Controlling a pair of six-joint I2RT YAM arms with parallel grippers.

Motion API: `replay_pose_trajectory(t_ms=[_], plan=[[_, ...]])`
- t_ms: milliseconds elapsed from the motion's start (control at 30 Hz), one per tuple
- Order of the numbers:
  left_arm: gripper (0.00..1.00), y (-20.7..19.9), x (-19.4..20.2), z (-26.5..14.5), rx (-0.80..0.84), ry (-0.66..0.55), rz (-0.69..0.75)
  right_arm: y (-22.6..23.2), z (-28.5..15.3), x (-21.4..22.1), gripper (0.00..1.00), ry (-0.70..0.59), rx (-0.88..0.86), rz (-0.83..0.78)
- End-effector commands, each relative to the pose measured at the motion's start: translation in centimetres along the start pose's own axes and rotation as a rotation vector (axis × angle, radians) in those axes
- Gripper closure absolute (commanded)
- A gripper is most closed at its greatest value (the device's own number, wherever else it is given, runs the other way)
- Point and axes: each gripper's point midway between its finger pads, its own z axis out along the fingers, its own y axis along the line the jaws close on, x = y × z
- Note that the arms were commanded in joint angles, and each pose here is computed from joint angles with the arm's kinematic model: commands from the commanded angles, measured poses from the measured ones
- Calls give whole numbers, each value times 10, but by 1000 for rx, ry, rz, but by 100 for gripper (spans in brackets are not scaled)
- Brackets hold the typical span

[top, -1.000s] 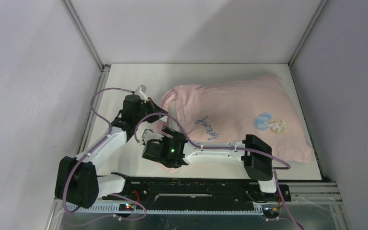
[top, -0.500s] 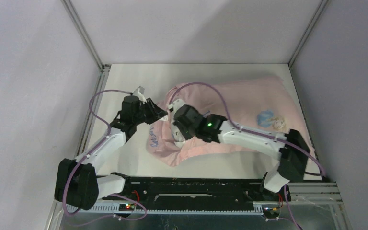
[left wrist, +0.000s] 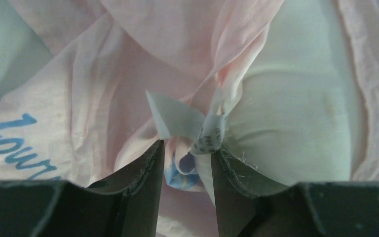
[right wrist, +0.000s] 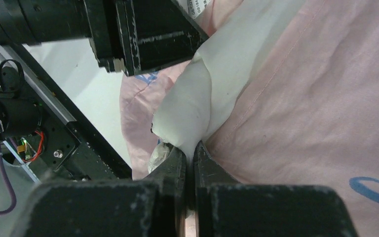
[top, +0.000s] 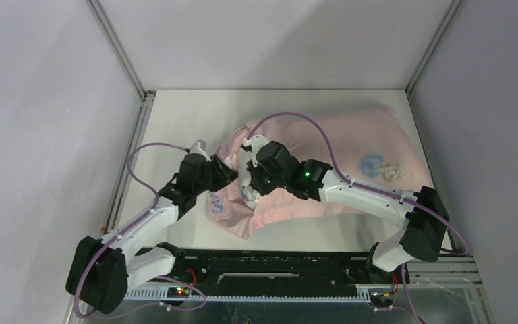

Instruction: Put the pillow into the pillowcase

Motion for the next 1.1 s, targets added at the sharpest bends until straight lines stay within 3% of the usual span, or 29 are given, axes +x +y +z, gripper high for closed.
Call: replay_pose_trajectory(t_ms=[0, 467, 733, 833, 967, 1067], plan=[[57, 10, 7, 1, -53, -59, -39, 22, -11, -38, 100, -131, -96, 51], [58, 19, 24, 21, -177, -88, -29, 21, -15, -42, 100, -144, -99, 63], [50, 14, 34, 42, -160, -69, -56, 22, -18, -47, 100, -161, -102, 74], [60, 19, 36, 48, -166, -81, -73, 21, -20, -50, 100, -174, -94, 75], [97, 12, 29, 39, -144, -96, -42, 11, -19, -52, 100, -185, -43, 69], [100, 3, 23, 16, -93, -117, -28, -3, -7, -55, 100, -176, 39, 64]])
